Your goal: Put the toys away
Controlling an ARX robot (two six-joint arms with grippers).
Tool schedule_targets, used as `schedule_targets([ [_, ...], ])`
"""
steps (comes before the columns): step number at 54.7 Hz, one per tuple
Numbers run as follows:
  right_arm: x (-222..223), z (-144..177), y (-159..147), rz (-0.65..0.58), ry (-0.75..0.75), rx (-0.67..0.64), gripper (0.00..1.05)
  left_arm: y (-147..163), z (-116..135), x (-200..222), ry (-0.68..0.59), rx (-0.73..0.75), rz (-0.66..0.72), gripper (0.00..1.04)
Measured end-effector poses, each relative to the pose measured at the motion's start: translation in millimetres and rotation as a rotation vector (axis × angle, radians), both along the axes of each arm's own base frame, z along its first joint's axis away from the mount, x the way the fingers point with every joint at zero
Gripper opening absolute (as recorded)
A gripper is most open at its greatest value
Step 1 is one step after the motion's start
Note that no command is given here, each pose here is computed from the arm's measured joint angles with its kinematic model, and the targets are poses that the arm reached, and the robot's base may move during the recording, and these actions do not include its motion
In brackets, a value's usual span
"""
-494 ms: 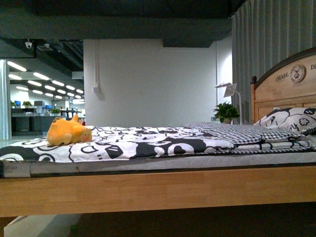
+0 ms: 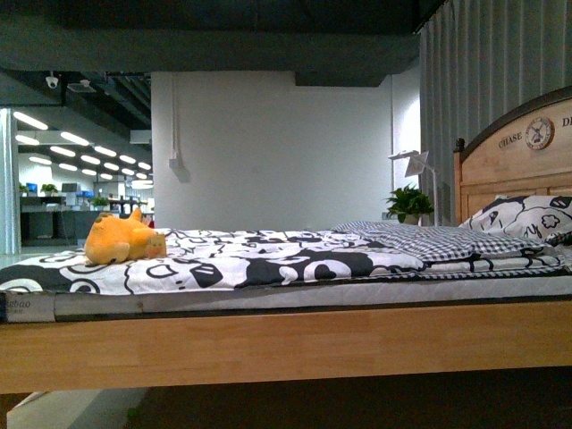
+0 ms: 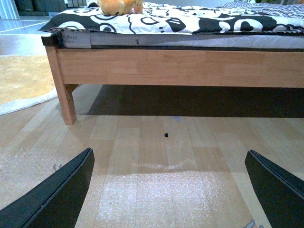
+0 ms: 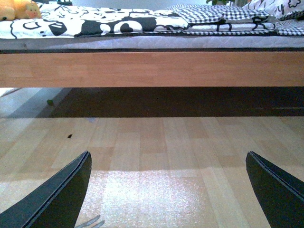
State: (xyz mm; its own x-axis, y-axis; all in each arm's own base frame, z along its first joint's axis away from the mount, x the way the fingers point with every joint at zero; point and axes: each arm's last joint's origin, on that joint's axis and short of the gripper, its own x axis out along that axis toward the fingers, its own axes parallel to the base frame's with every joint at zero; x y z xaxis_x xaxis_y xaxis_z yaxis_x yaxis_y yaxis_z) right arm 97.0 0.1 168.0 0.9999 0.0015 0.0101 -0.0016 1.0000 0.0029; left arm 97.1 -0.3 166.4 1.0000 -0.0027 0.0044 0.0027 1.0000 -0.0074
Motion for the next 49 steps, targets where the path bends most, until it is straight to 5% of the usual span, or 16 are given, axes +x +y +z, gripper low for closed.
schedule_targets([
  [49,0.0,0.0,0.0,0.000,0.000,0.000,0.98,0.0,0.0,0.0,0.000,0.000,0.000,0.98],
])
